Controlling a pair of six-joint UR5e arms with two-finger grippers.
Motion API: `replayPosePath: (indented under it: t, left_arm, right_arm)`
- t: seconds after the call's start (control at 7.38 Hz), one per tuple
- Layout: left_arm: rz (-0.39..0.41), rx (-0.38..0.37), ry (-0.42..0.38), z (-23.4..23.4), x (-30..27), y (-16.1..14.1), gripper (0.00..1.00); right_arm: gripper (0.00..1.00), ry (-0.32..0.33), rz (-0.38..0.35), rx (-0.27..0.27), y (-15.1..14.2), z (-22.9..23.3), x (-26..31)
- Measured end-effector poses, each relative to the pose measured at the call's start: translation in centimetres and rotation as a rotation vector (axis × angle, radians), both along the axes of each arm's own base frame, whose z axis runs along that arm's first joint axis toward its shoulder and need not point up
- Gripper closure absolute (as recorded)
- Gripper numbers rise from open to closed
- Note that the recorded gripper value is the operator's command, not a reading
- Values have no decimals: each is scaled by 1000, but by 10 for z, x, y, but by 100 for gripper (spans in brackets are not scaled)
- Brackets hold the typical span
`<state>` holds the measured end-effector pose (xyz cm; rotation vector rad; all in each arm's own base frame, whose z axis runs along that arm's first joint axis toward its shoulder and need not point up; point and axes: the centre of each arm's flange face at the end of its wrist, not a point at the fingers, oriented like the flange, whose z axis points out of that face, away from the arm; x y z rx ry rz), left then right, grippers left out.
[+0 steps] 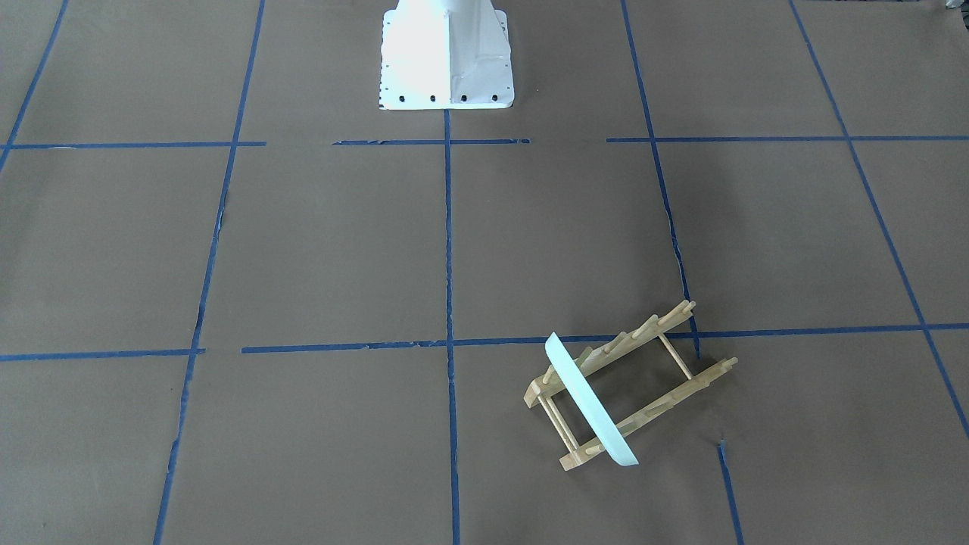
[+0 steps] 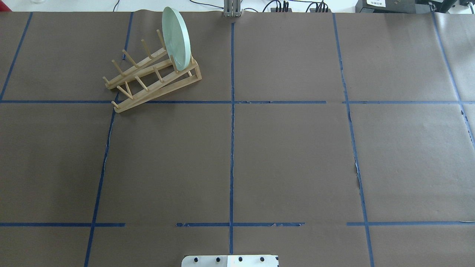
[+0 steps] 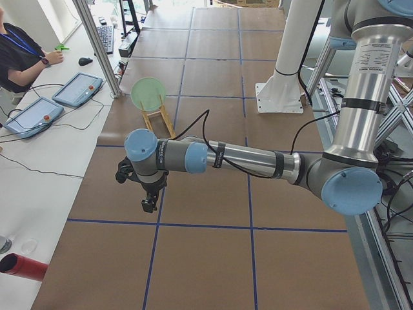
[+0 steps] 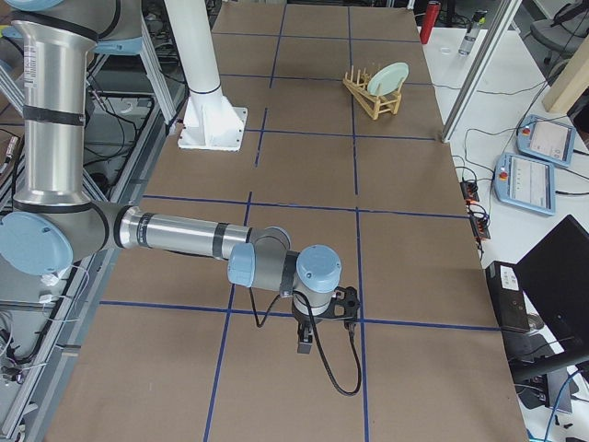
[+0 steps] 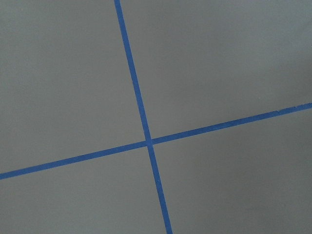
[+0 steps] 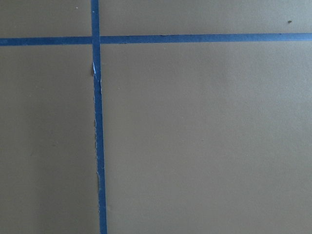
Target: Place plate on rack
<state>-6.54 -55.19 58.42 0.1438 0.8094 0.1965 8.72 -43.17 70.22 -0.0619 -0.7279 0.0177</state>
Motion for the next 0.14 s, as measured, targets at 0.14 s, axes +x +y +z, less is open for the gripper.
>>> replayPosePath:
  t: [0.14]
  left_arm:
    - [0, -1, 0, 0, 0, 0, 0]
  right_arm:
    - [0, 0, 0, 0, 0, 0, 0]
